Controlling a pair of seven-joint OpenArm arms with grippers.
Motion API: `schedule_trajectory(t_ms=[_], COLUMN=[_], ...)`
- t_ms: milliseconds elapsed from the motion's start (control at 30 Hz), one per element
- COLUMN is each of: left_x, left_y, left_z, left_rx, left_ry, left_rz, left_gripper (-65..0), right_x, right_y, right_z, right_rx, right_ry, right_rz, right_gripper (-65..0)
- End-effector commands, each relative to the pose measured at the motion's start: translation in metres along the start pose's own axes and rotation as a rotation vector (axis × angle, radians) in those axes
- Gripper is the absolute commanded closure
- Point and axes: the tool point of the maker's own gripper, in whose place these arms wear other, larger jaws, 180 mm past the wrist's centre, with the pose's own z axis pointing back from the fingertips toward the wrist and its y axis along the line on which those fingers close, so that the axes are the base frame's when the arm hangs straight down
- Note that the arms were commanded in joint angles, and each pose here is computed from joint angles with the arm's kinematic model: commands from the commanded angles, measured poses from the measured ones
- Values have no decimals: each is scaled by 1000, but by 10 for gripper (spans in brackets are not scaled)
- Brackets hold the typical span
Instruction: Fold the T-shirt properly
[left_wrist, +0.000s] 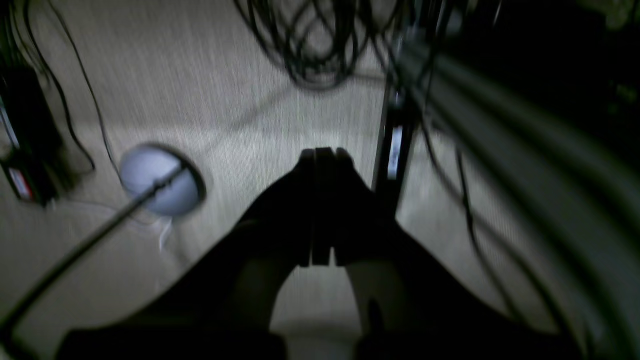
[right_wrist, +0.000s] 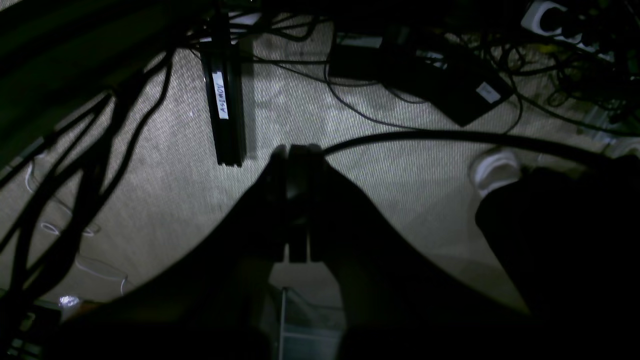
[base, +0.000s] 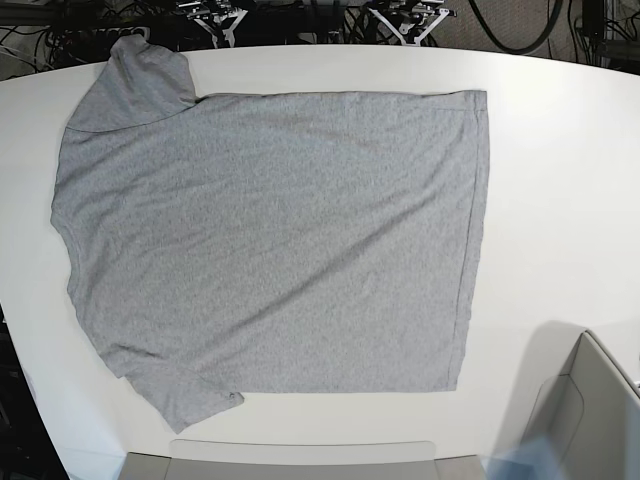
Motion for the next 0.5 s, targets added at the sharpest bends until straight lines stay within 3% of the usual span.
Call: schedule_trajectory(t_ms=[0,467], left_x=[-11,-22], left_y=[-1,18], left_z=[2,4], left_rx=[2,28], left_ry=[9,-21], left_rz=[-1,-11], left_gripper=[-1,-2], right_x=[1,0], right_y=[-3,-12], right_z=[0,1], right_rx=[0,-14], right_ry=[-3,-1], right_rz=[-4,0], right_gripper=[-4,-4])
